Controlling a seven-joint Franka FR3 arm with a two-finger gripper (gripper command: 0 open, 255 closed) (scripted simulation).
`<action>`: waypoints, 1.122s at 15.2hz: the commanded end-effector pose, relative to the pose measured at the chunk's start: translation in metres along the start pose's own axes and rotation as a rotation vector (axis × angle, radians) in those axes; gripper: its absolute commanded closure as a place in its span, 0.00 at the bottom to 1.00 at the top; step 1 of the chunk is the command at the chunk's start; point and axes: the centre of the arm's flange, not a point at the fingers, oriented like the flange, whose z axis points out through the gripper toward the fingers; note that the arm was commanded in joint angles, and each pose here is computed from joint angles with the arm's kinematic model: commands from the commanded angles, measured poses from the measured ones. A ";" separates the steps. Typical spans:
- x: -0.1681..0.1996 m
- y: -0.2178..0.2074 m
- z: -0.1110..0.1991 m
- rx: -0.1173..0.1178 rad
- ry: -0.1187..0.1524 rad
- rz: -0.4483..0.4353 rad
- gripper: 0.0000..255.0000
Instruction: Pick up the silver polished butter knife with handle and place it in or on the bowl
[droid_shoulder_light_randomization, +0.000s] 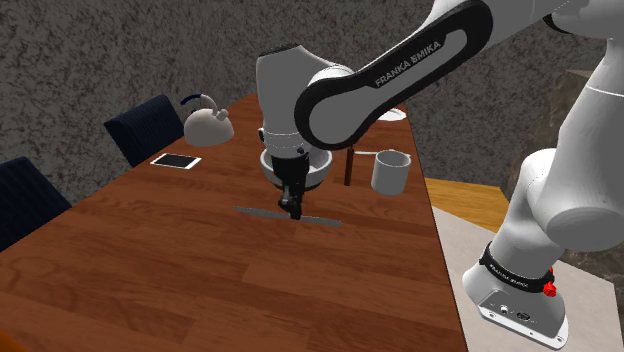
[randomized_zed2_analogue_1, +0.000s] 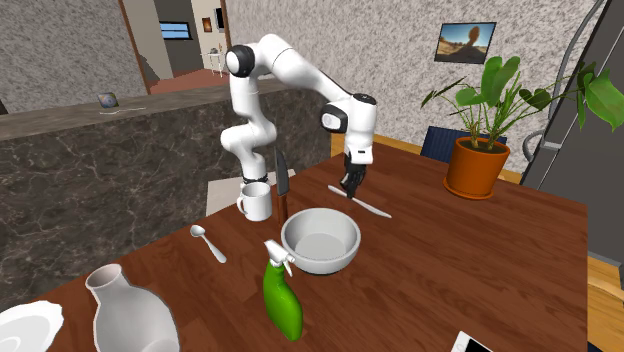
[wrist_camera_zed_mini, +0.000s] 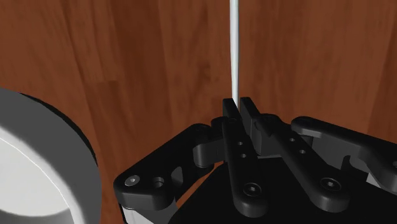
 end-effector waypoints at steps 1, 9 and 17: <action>-0.001 -0.001 -0.010 0.000 0.000 0.000 1.00; -0.003 -0.001 -0.052 0.000 0.000 0.000 1.00; -0.006 -0.001 -0.095 0.000 0.000 0.000 1.00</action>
